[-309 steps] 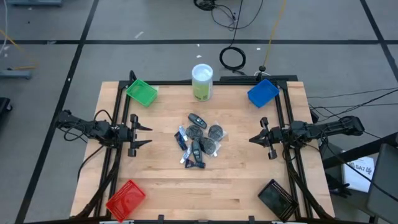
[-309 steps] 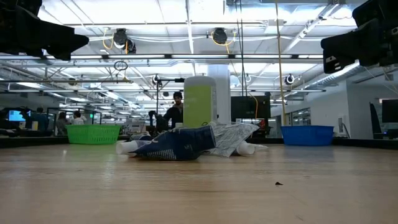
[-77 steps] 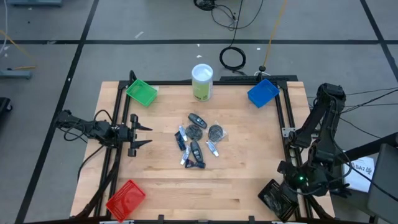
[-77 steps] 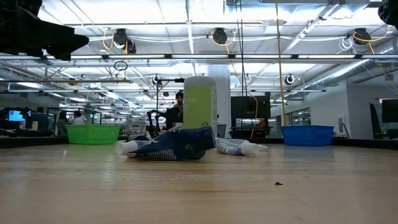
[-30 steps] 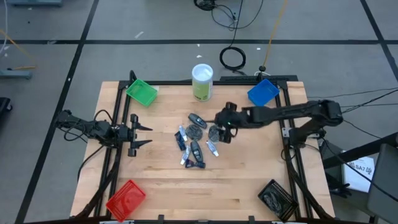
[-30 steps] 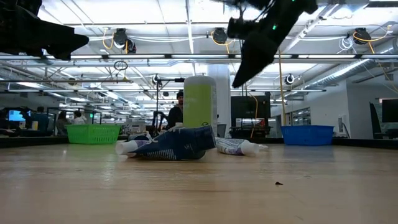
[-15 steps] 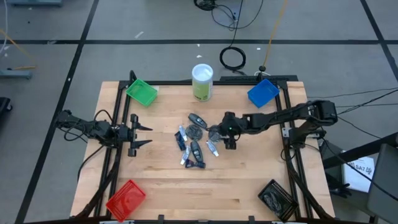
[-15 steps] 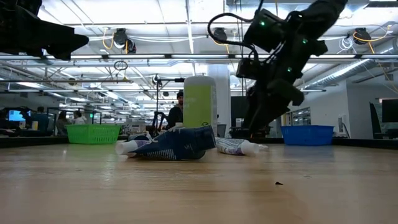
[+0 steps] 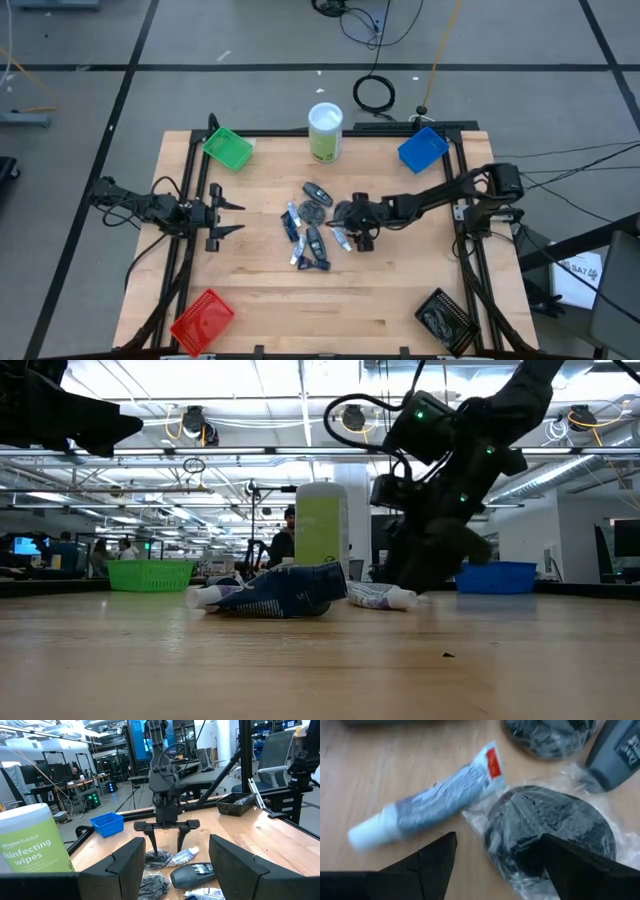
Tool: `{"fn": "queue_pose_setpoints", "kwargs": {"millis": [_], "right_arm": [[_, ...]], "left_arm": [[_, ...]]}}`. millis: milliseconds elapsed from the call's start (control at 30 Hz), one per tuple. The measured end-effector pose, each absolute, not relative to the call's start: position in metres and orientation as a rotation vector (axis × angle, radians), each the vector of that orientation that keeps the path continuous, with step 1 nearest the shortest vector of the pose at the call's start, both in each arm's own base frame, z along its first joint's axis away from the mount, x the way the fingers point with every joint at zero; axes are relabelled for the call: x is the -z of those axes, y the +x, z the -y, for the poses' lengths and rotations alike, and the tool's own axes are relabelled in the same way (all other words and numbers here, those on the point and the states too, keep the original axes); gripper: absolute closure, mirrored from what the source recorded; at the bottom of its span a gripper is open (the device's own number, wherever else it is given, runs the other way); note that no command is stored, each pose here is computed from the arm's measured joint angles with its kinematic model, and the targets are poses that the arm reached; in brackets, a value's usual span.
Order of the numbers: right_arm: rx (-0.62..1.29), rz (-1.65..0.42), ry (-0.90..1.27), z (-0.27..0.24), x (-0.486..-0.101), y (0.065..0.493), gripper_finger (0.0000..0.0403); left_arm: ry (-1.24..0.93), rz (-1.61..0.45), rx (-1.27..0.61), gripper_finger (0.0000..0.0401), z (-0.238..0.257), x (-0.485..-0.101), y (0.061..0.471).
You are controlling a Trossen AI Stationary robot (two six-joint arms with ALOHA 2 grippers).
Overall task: Pick & Place Travel size toiletries
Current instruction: Put the right black hairbrush into the black bin
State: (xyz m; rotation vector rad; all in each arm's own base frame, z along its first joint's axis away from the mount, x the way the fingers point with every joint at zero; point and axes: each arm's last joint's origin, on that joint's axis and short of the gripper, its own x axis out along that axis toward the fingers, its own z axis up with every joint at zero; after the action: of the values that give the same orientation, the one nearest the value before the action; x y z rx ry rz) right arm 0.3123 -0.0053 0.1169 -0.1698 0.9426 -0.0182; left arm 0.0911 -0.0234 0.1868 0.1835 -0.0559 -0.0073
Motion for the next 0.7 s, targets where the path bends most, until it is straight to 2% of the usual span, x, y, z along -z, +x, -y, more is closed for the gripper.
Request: {"fn": "queue_pose_setpoints", "kwargs": {"millis": [133,267,700], "right_arm": [[0.043,-0.954,-0.165,0.0071,-0.1135,0.3133,0.0140],[0.057,-0.956,-0.149,0.0070,-0.1142,0.3126,0.0171],[0.124,-0.945,-0.152,0.0090,-0.1152,0.3128,0.0349]], "left_arm": [[0.182,0.059,0.007,0.0185,0.0234,-0.1871,0.0911],[0.182,0.058,0.007,0.0185,0.0234,-0.1871,0.0911],[0.182,0.059,0.007,0.0185,0.0234,-0.1871,0.0911]]}}
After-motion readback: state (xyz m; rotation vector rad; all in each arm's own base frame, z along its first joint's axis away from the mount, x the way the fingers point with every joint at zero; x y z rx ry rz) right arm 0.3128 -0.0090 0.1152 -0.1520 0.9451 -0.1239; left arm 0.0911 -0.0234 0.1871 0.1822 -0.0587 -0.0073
